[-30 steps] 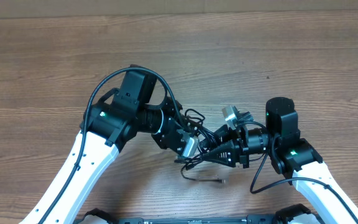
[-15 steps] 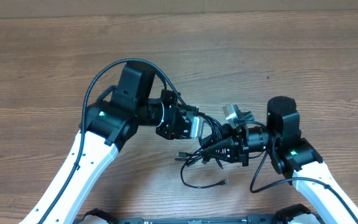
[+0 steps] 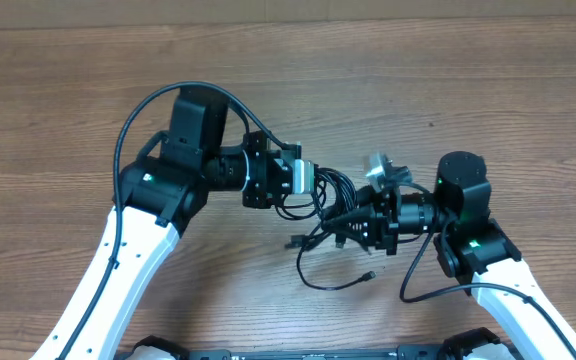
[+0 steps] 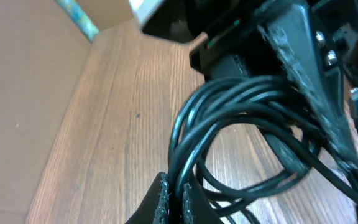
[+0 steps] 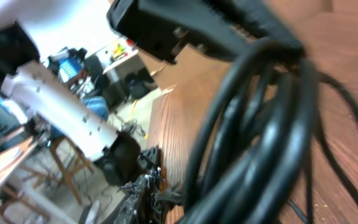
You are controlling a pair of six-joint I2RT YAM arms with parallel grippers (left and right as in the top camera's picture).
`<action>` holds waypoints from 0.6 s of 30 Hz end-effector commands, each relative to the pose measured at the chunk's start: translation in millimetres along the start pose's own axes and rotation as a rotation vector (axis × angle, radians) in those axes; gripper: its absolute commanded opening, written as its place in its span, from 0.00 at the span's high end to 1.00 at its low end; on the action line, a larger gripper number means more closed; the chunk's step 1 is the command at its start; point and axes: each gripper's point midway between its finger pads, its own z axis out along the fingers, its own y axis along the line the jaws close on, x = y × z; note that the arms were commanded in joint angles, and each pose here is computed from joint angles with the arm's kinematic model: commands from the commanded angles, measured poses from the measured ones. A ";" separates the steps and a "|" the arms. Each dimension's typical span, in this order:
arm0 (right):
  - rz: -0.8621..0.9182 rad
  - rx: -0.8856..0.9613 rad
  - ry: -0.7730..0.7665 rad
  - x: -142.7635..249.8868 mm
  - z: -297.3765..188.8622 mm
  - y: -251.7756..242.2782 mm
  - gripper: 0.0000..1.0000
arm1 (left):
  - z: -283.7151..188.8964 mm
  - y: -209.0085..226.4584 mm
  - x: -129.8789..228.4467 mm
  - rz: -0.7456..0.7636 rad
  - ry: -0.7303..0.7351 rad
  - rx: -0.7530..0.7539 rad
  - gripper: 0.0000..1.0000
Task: Untangle cables
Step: 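Pull the grippers apart to stretch the cables between them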
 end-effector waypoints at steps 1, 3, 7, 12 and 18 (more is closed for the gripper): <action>0.075 0.048 -0.041 -13.7 -7.8 -7.9 0.81 | -12.0 1.4 -16.5 0.004 -0.042 -0.021 0.96; 0.075 0.057 -0.051 -16.5 -10.5 -9.8 0.81 | -17.4 1.9 -20.3 0.016 -0.046 -0.037 0.96; 0.074 0.057 -0.051 -16.6 -10.6 -9.9 0.81 | -29.5 5.1 -20.5 0.012 -0.041 -0.070 0.96; 0.073 0.058 -0.051 -16.6 -10.6 -10.0 0.62 | -36.6 9.6 -18.4 0.003 -0.036 -0.095 0.96; 0.068 0.052 -0.052 -17.2 -10.6 -8.9 0.21 | -36.6 10.7 -16.1 0.002 -0.023 -0.102 0.96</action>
